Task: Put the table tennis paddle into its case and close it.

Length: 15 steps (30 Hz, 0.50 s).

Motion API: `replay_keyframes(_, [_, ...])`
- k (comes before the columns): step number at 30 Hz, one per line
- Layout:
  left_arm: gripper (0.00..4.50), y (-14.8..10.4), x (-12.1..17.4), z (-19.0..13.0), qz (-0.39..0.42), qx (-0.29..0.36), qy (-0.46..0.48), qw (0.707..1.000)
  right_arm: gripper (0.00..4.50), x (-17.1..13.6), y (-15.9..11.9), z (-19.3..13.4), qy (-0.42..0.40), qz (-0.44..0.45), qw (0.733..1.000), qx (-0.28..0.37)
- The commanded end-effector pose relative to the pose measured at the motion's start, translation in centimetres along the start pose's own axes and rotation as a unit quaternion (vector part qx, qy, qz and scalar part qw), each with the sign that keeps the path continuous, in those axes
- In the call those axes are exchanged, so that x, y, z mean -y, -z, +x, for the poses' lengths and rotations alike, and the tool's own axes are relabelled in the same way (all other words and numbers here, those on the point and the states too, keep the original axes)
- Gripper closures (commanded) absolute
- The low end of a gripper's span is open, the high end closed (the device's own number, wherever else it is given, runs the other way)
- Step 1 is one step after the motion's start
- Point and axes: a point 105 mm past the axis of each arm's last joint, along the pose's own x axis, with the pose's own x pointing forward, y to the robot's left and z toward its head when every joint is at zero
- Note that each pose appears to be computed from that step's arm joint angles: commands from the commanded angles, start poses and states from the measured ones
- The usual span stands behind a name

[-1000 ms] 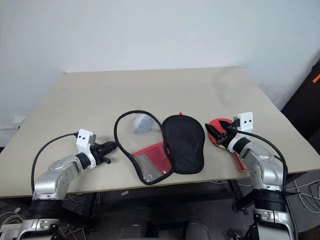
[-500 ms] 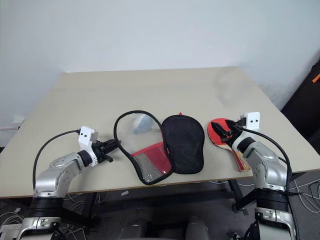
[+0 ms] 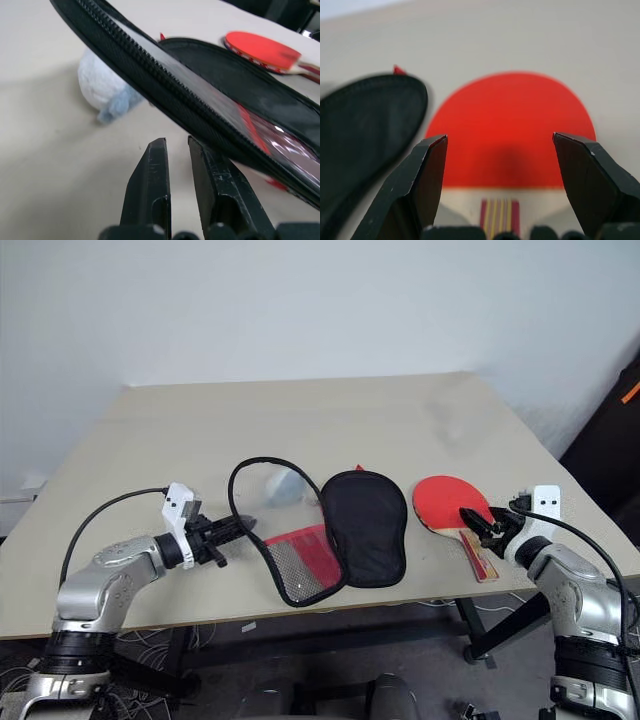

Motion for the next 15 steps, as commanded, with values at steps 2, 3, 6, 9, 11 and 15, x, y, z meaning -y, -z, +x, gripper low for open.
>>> replay_keyframes(2, [3.79, -1.4, 0.6, -0.7, 0.028, -0.009, 0.024, 0.999, 0.88, 0.0, 0.0, -0.6, -0.006, -0.027, 0.999, -0.030])
replay_keyframes(3, [3.79, -1.4, 0.6, -1.0, 0.026, -0.013, 0.027, 0.999, 0.88, 0.0, 0.3, -0.6, -0.008, -0.025, 0.999, -0.039])
replay_keyframes(6, [3.79, -1.3, 0.5, -2.0, 0.028, -0.026, 0.032, 0.999, 0.88, -0.5, 1.0, -1.1, -0.024, -0.027, 0.997, -0.062])
replay_keyframes(9, [3.79, -2.1, 0.7, -2.9, 0.037, -0.024, 0.044, 0.998, 0.88, -0.3, 1.1, -1.3, -0.020, -0.015, 0.997, -0.069])
replay_keyframes(11, [3.79, -3.0, 1.2, -3.2, 0.047, -0.017, 0.059, 0.997, 0.88, -0.2, 1.2, -1.5, -0.018, -0.019, 0.997, -0.078])
replay_keyframes(15, [3.79, -4.4, 2.6, -3.7, 0.080, -0.018, 0.097, 0.992, 0.88, -0.2, 1.2, -1.6, -0.014, -0.022, 0.996, -0.082])
